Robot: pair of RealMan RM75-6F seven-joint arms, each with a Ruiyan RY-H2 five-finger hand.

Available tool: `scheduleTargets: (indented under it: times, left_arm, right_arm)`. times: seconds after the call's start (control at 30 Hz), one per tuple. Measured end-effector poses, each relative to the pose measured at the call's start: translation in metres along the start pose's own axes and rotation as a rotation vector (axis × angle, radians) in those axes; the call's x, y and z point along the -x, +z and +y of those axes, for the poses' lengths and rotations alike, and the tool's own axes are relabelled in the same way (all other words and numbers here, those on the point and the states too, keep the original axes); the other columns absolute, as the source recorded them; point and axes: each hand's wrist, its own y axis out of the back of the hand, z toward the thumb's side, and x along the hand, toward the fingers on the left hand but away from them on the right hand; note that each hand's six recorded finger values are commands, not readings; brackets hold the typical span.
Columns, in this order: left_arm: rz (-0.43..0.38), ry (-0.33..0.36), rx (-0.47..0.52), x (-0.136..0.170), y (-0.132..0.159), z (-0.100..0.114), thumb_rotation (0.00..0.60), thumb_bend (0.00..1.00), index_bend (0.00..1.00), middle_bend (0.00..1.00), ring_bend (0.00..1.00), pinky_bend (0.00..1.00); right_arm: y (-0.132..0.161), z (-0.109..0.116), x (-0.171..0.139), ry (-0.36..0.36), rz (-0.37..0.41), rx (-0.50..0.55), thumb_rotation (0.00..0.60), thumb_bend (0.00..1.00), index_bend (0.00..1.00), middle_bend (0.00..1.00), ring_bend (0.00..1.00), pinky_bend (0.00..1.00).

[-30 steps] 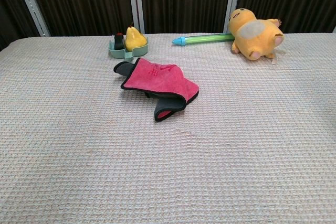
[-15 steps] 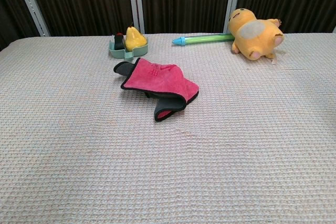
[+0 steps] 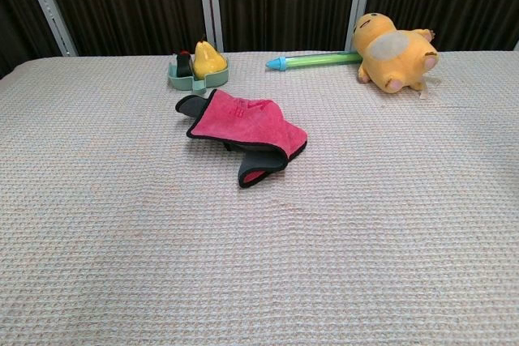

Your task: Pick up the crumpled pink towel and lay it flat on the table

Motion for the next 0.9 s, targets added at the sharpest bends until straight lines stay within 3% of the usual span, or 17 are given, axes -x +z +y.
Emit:
scheduleTargets:
  times: [0.43,0.9]
  left_arm:
    - [-0.206,-0.079,-0.118,-0.084,0.096,-0.038,0.600,0.14,0.32,0.03,0.00,0.00]
    - [-0.230,-0.093,-0.202,-0.158,0.161,-0.079,0.600,0.17,0.37,0.05,0.00,0.00]
  right_arm:
    - [-0.008,-0.001,0.006,-0.005,-0.025,-0.012,0.600,0.38,0.00,0.00,0.00,0.00]
    - [-0.020,0.002,0.015,-0.013,-0.068,0.009,0.600,0.38,0.00,0.00,0.00,0.00]
